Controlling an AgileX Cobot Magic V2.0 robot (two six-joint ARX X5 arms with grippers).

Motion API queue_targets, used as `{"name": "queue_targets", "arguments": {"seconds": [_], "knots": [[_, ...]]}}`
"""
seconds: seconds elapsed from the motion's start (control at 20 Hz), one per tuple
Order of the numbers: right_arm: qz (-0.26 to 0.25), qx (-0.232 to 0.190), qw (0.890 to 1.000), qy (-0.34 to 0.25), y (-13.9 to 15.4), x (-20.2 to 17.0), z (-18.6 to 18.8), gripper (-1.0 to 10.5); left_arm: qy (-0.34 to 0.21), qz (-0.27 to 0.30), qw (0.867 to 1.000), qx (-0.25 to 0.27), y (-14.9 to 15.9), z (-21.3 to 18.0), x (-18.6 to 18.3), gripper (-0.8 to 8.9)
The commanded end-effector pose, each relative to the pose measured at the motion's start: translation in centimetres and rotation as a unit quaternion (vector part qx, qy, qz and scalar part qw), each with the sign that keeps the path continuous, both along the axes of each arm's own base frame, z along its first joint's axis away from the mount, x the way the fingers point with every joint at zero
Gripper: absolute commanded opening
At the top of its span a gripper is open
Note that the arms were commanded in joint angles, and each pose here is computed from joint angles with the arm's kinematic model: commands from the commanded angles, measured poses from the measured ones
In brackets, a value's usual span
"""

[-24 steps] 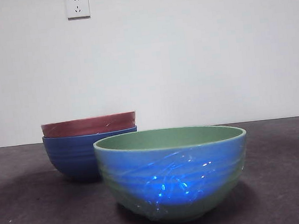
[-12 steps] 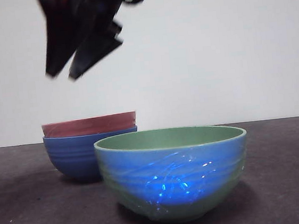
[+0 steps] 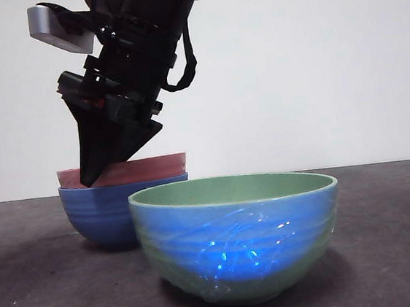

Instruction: Pick up the green bowl on the top,put the green bowl on the left,pick up the red bowl in the middle,put the red bowl on the right

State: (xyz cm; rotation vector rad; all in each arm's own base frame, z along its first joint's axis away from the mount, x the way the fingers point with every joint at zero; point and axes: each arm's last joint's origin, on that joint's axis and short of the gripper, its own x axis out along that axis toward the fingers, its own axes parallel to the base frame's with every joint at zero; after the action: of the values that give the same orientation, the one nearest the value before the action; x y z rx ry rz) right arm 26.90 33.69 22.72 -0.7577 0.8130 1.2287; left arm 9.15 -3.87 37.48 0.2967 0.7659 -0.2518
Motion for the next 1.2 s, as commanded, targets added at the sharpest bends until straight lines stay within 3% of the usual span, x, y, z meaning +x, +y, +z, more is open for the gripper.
{"name": "queue_targets", "arguments": {"seconds": [0.05, 0.15, 0.7, 1.05, 1.2], "knots": [[0.007, -0.003, 1.0, -0.001, 0.2, 0.1, -0.4, 0.5, 0.0, 0.005, 1.0, -0.005, 0.0, -0.1, 0.0, 4.67], [0.007, -0.003, 1.0, -0.001, 0.2, 0.0, -0.4, -0.2, 0.0, 0.005, 1.0, -0.005, 0.0, -0.1, 0.0, 4.67], [0.006, 0.001, 1.0, -0.017, 0.1, -0.4, 0.7, -0.1, -0.009, 0.005, 1.0, -0.01, 0.0, 0.0, 0.2, 4.67], [0.0, 0.061, 0.996, -0.072, -2.1, -2.0, 7.3, -0.1, -0.036, 0.004, 0.999, -0.023, -0.3, 0.5, 0.7, 4.67], [-0.047, 0.058, 0.989, -0.131, -4.9, -3.2, 11.4, -0.1, -0.055, 0.004, 0.998, -0.032, -0.4, 0.8, 0.9, 4.67]]}}
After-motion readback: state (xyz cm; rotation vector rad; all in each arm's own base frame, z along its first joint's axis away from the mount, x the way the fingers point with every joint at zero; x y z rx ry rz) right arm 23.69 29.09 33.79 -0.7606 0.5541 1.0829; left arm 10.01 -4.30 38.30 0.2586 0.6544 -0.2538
